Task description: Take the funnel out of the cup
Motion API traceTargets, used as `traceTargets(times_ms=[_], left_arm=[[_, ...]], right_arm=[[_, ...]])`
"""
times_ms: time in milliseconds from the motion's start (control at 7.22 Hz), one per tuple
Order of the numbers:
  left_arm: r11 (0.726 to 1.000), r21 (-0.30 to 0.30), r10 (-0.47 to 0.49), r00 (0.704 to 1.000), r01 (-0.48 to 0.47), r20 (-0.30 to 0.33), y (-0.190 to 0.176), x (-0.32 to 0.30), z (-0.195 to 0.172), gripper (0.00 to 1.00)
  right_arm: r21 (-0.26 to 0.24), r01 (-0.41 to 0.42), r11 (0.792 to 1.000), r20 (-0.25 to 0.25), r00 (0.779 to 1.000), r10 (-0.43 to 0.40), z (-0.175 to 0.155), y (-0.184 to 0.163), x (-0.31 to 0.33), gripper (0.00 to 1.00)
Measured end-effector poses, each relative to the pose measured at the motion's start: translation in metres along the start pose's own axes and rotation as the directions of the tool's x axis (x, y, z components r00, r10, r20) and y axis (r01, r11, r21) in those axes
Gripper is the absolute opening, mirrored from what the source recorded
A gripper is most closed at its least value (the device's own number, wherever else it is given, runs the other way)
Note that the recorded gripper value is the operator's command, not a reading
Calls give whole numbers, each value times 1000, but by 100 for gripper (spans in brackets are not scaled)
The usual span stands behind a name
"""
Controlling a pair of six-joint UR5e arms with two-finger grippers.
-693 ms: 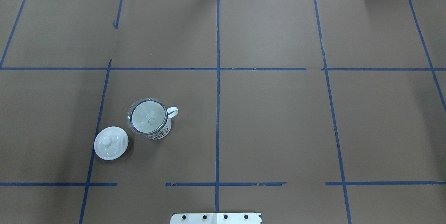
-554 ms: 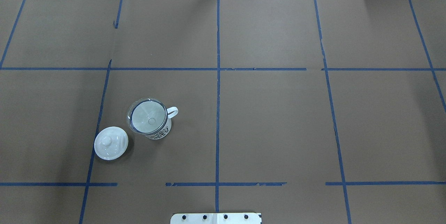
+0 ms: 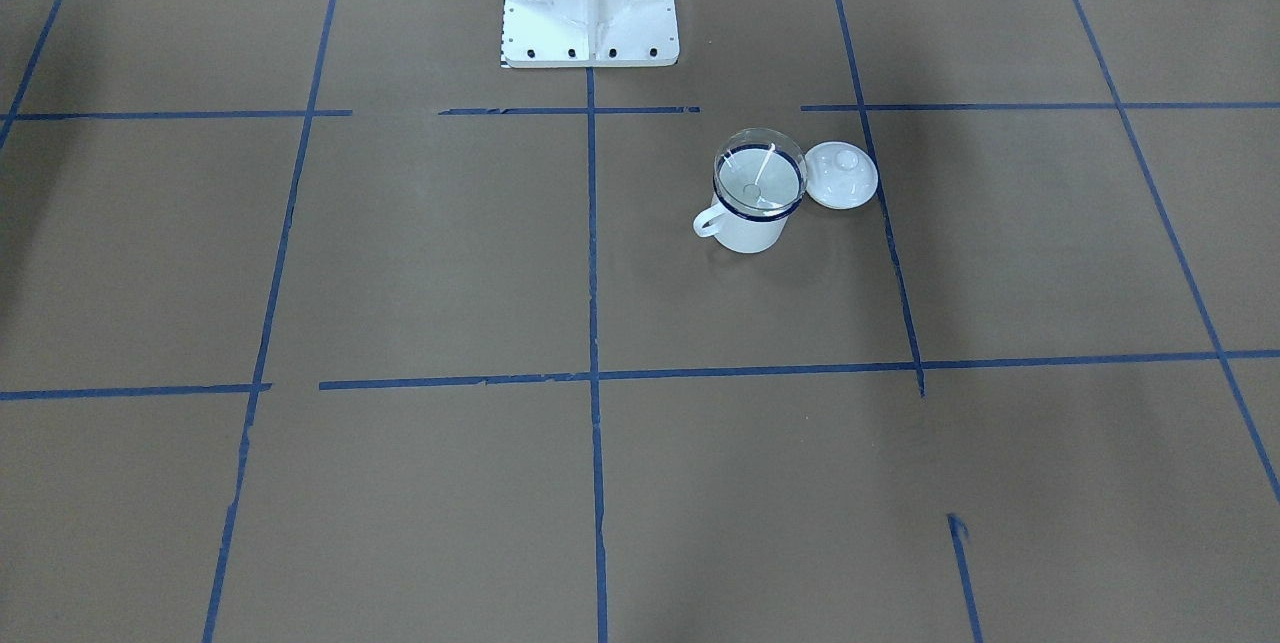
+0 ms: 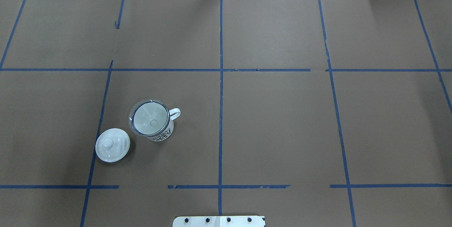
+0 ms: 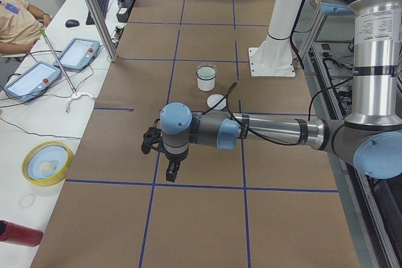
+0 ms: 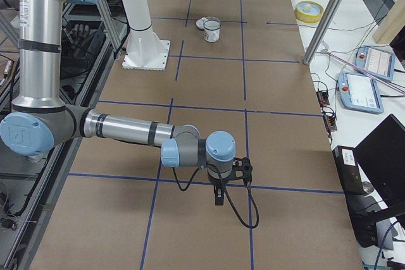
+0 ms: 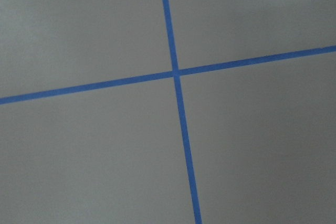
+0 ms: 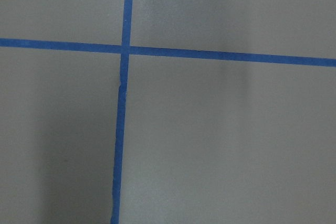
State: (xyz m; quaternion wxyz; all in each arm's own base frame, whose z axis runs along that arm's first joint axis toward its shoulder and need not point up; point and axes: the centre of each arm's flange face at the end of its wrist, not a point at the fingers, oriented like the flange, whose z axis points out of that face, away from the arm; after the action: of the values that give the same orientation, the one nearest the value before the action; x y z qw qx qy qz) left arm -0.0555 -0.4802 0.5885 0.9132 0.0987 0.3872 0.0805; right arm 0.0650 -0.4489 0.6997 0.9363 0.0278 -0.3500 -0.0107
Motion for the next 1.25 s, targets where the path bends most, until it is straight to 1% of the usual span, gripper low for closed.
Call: traceTargets(times_ms=[139,277,416,554,693,831,970,1108,1247], left_arm=[[999,28,45,999,-45,4,-27,20,-11,100],[996,72,60,998,-61,8,-59,41,-28,100],[990,131,48,999,-48,6,-93,66,-51,100],[980,197,40,999,-38,-7,-115,89,-67,100],[968,249,3,999,8,-43,-127,114,-69,100],[957,277,-60,992,88,-108,-134,145,-60,100],[953,287,-47,983,97,-175,-137,188,-39,100],[957,269,-39,969,106,-245,-134,234,-17,100],[962,220,-85,947,158,-309,-129,282,1,100]], right_arm=[[0,0,1000,0,1000,0,0,0,0,100],[0,0,1000,0,1000,0,0,0,0,100],[0,-1,1000,0,1000,1,0,0,0,100],[0,-1,1000,0,1000,1,0,0,0,100],[0,-1,1000,0,1000,1,0,0,0,100],[0,-1,1000,0,1000,1,0,0,0,100],[0,-1,1000,0,1000,1,0,0,0,100],[0,-1,1000,0,1000,1,0,0,0,100],[0,-1,1000,0,1000,1,0,0,0,100]])
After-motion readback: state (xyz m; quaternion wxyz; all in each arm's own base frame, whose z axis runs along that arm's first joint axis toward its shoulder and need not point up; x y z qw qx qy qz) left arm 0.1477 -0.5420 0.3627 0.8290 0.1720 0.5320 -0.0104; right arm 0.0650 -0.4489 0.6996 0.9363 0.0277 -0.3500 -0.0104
